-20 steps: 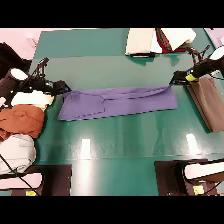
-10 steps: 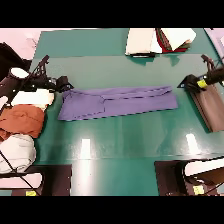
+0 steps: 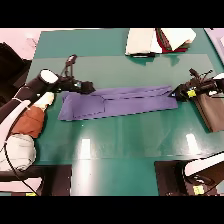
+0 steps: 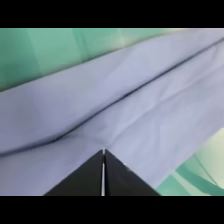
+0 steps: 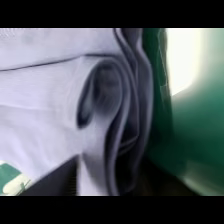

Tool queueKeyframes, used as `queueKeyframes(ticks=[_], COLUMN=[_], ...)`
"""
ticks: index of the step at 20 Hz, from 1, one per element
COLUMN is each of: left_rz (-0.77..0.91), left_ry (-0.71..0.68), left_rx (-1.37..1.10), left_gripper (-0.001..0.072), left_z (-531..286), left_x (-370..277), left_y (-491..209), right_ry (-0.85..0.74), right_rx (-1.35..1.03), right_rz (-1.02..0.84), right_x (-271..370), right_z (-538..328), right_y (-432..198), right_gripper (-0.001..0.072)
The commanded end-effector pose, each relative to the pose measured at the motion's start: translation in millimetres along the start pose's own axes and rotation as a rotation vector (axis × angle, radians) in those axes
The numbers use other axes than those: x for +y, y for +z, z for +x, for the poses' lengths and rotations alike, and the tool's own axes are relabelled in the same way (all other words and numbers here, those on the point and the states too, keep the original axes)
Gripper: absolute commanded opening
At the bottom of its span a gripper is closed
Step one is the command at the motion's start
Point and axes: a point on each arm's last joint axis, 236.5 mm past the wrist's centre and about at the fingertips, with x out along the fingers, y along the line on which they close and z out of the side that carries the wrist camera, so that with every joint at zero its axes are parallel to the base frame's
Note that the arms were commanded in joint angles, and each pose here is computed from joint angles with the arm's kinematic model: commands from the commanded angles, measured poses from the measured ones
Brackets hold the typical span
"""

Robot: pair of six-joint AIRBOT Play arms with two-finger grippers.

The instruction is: Fold the shirts.

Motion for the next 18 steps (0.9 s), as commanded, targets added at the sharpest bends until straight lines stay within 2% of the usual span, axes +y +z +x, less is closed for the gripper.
queueKeyframes(ticks=[1, 2, 3, 6, 10, 13, 18], left_rz=[0.043, 0.031, 0.039, 0.075, 0.108, 0.088, 0.104], left_ry=[0.011, 0.002, -0.008, -0.045, -0.083, -0.080, -0.058], left_rx=[-0.057, -0.048, -0.033, 0.016, 0.089, 0.150, 0.184], left_gripper=[0.0021, 0.0021, 0.0021, 0.0021, 0.0021, 0.0021, 0.0021], left_z=[20.8, 28.9, 38.1, 71.2, 112.1, 130.5, 139.3], left_x=[-23.6, -28.6, -34.3, -54.5, -69.8, -64.1, -58.7], left_y=[6.6, 7.2, 6.3, 5.7, -1.7, -16.3, -29.9], right_ry=[0.005, 0.012, 0.012, -0.013, -0.034, -0.024, 0.032], right_rx=[0.020, 0.026, 0.021, -0.058, -0.207, -0.290, -0.328], right_rz=[-0.062, -0.082, -0.110, -0.238, -0.395, -0.541, -0.653], right_x=[16.8, 24.7, 34.7, 80.0, 172.3, 244.2, 324.1], right_z=[10.4, 6.8, 0.6, -32.3, -84.8, -110.3, -115.1], right_y=[7.0, 7.9, 10.2, 25.1, 36.4, 27.8, 5.8], right_gripper=[0.0207, 0.0046, 0.0017, 0.0017, 0.0017, 0.0017, 0.0016])
